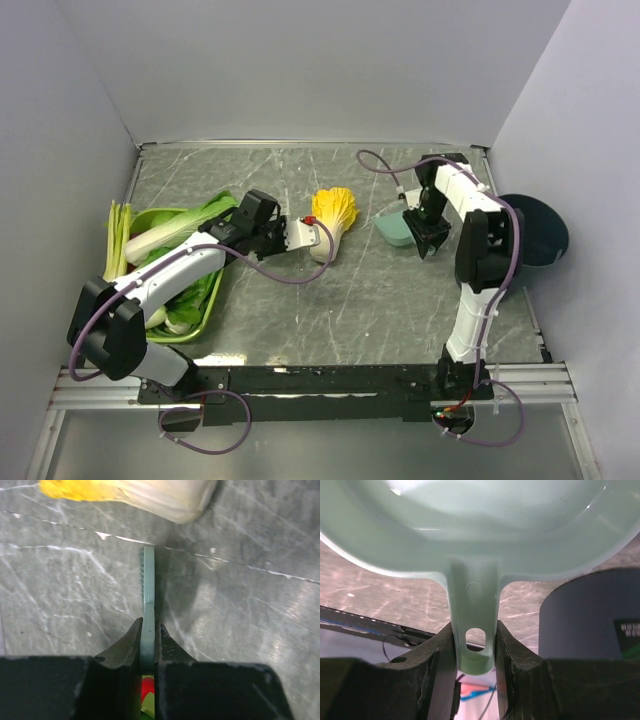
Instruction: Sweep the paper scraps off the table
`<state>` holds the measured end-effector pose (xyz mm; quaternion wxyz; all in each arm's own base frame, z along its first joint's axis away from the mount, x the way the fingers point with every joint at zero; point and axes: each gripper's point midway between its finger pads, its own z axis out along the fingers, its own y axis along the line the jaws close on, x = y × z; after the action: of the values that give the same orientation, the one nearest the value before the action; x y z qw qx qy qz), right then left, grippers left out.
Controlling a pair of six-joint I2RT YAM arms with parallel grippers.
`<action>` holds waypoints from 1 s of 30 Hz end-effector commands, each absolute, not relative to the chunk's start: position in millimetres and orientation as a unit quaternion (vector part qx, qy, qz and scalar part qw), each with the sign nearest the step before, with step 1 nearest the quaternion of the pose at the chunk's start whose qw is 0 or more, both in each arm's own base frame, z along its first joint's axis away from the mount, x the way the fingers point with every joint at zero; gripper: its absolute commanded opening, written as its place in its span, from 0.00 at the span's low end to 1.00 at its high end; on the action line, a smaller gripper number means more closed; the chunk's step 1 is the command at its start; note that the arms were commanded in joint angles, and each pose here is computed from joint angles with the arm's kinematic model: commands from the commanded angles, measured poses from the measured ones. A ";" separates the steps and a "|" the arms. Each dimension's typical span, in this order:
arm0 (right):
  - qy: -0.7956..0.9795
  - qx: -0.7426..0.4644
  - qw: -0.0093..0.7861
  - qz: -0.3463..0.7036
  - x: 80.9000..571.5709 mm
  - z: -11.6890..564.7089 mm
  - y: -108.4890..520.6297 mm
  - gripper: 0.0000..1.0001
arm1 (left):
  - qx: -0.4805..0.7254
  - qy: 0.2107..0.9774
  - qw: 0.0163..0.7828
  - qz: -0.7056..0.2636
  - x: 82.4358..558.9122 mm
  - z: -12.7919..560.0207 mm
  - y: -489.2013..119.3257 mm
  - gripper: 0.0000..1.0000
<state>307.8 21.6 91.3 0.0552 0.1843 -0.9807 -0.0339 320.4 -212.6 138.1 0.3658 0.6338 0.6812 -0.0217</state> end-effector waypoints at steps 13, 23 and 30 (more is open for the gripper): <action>-0.973 0.195 0.107 -0.062 255.2 105.9 24.7 0.85 | 0.650 0.716 0.192 -0.164 243.1 112.4 -214.0 0.55; -0.949 0.227 -0.157 -0.154 324.2 225.0 73.4 1.00 | 0.564 0.754 0.291 -0.167 266.0 174.5 -224.4 0.97; -0.890 0.199 -0.397 -0.104 373.1 342.4 70.4 1.00 | 0.434 0.777 0.425 -0.167 311.9 255.5 -195.5 0.97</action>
<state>371.0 68.7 268.0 -0.2700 0.2252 -0.9291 -0.1151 279.2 -206.7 183.2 0.3066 0.5277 0.7756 -0.1609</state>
